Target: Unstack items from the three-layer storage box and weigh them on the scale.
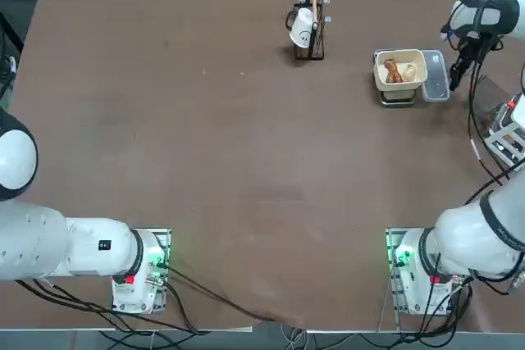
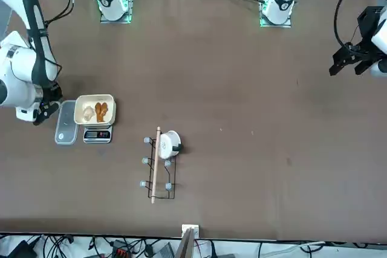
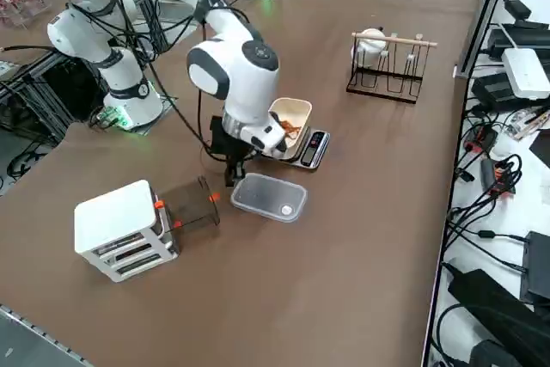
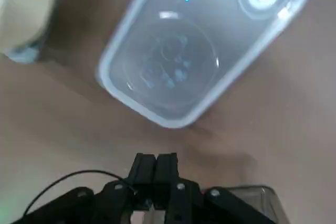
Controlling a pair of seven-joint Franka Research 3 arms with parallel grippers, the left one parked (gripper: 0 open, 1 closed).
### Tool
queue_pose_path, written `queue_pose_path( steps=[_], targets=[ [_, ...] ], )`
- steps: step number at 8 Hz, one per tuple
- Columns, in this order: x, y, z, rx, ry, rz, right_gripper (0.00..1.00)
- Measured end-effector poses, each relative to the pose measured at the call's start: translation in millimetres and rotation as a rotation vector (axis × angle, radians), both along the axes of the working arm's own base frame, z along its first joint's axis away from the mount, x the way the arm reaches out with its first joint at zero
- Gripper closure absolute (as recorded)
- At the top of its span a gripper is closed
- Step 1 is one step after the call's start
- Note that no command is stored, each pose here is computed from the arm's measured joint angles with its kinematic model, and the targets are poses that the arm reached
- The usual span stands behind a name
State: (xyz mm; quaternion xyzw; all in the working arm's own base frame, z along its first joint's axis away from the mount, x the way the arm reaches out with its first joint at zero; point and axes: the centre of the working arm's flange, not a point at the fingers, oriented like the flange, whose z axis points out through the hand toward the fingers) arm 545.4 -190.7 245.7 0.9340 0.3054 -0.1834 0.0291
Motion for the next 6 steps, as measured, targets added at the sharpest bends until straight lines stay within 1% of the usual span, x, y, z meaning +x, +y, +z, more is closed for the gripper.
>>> queue_pose_path(
  steps=[2,4,6],
  targets=[
    [-9,-19,-2,-0.023,0.003,0.024,0.98],
    [-17,-33,-6,-0.033,0.001,0.016,0.98],
    [-33,-56,-11,-0.040,0.027,-0.015,0.98]
  ],
)
